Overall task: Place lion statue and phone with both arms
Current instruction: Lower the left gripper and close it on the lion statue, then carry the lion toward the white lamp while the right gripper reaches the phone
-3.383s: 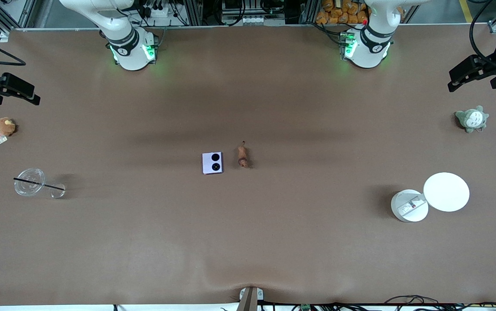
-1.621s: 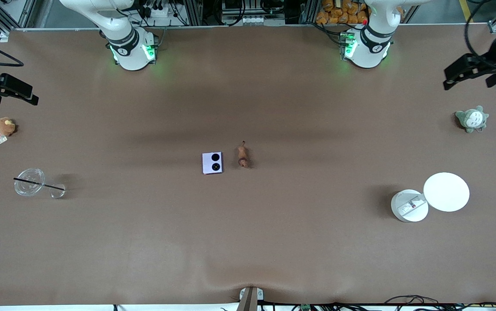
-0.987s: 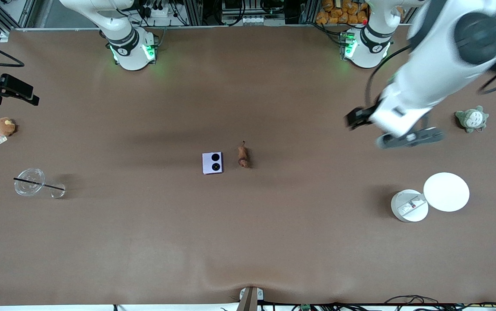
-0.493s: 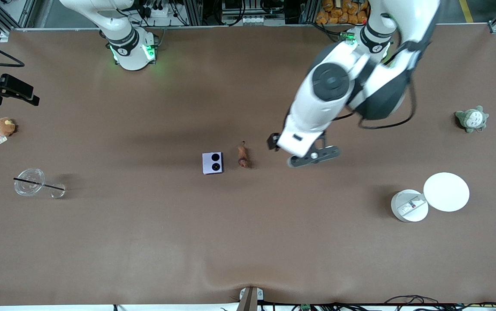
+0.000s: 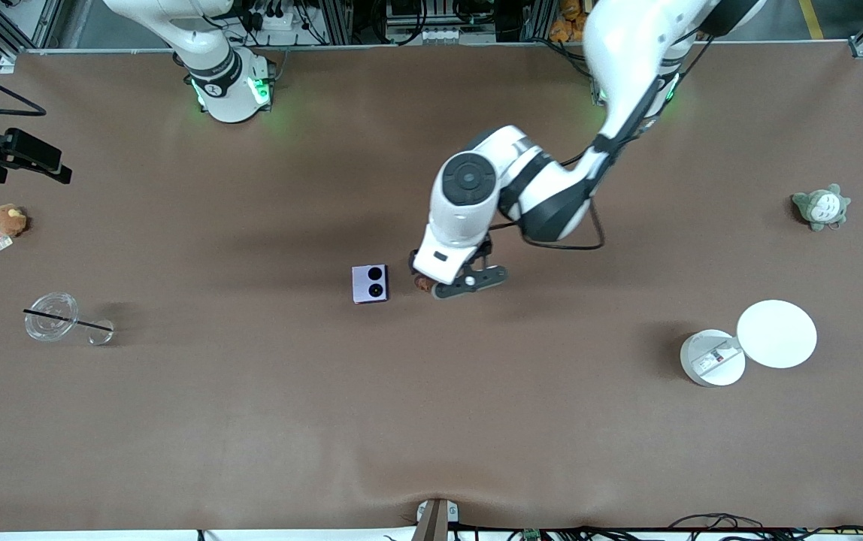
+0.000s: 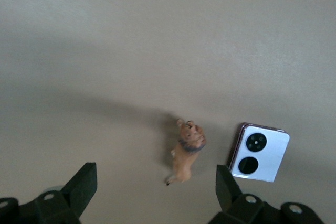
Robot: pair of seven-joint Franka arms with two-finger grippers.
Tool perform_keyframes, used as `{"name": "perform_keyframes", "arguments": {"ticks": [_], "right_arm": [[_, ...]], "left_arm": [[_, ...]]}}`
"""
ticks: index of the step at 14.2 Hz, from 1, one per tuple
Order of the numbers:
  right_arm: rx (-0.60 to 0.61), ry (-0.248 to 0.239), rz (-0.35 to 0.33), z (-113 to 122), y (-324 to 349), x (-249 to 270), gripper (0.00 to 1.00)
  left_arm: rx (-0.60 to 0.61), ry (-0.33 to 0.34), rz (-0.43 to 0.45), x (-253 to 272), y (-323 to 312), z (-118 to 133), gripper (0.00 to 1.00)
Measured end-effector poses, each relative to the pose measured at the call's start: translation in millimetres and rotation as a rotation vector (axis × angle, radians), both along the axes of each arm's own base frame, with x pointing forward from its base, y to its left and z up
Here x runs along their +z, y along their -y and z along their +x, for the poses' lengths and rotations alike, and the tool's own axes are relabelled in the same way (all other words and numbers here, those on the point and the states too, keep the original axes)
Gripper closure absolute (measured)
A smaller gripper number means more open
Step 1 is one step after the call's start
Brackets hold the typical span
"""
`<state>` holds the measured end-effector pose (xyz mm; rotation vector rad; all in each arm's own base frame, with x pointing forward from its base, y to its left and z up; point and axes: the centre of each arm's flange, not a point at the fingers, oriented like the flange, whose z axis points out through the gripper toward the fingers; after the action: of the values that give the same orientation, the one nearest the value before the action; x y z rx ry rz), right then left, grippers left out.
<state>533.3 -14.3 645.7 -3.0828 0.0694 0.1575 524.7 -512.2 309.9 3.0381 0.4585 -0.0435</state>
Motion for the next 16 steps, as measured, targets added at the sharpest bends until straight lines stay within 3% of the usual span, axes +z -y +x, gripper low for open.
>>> {"name": "perform_keyframes", "arguments": {"ticks": [3,7,8,10,12,13,16], "right_arm": [[0.000,-0.001,0.000,-0.2,0.0,-0.1,0.00],[0.000,-0.002,0.000,-0.2,-0.1,-0.1,0.00],[0.001,-0.002,0.000,-0.2,-0.2,-0.1,0.00],[0.001,-0.002,0.000,-0.2,-0.2,-0.2,0.00],[0.001,-0.003,0.000,0.0,-0.2,-0.6,0.00],[0.001,-0.004,0.000,0.1,-0.2,-0.9,0.00],[0.005,-0.010,0.001,1.3,-1.6,-3.6,0.00]], "left_arm": [[0.003,0.038,0.034,-47.3,24.5,-17.1,0.03],[-0.015,0.059,0.051,-87.1,35.4,-26.1,0.22],[-0.014,0.060,0.049,-92.2,35.3,-25.4,0.22],[-0.012,0.062,0.048,-96.8,34.6,-23.7,0.37],[-0.015,0.064,0.049,-96.9,34.6,-23.3,0.59],[-0.026,0.071,0.053,-96.4,34.7,-22.8,0.63],[-0.106,0.126,0.090,-92.4,31.9,-16.7,0.63]]}}
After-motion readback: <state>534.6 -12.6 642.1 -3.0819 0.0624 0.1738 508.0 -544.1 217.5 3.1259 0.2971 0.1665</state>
